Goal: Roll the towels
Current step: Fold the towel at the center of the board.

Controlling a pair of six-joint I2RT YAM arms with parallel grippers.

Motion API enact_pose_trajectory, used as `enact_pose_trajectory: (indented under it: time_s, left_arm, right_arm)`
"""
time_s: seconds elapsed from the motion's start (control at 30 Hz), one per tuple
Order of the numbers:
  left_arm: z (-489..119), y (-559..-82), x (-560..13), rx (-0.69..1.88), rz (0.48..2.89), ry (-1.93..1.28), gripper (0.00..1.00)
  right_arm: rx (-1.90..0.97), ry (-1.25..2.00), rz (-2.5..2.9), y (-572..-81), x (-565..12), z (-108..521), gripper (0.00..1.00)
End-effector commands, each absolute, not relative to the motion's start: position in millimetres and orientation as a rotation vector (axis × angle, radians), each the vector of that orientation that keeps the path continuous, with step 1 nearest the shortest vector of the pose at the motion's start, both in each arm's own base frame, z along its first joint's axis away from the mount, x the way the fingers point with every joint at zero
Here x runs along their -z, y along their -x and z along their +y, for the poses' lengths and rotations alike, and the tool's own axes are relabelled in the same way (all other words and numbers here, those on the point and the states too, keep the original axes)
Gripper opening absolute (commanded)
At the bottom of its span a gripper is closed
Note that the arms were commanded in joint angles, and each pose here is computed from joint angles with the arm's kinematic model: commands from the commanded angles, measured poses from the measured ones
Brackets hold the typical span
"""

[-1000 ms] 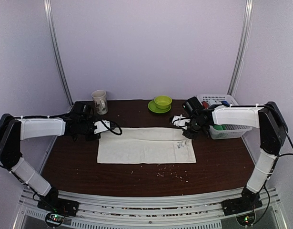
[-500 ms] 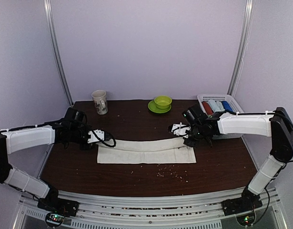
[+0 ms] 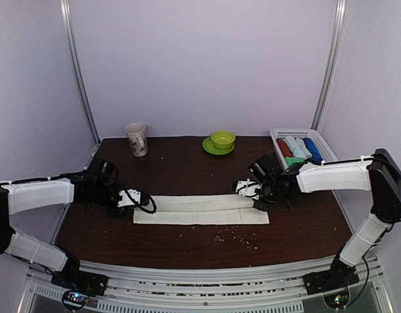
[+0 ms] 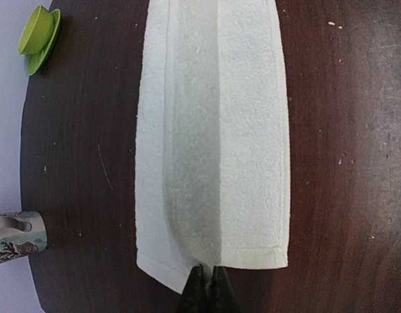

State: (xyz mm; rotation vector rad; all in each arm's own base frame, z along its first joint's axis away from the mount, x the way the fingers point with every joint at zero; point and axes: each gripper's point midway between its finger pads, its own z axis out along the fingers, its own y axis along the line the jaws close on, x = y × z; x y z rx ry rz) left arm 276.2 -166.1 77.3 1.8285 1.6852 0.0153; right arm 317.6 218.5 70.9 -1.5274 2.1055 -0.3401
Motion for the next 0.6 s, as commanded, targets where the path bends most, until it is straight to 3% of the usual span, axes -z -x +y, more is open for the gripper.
enact_pose_trajectory:
  time_s: [0.0, 0.5, 0.57]
  left_arm:
    - [-167.8, -267.9, -70.5, 0.034, 1.668, -1.854, 0.00]
    - [-167.1, -253.8, -53.7, 0.077, 1.646, -1.915, 0.00]
    - [-166.2, -252.6, -51.7, 0.078, 1.646, -1.922, 0.05]
  right_arm:
    - [0.369, 1.530, 2.048, -312.3, -79.2, 220.7, 0.00]
    - [0.461, 1.537, 1.905, -297.2, -79.1, 218.1, 0.00]
    - [0.471, 1.539, 1.898, -296.6, -78.4, 216.4, 0.00]
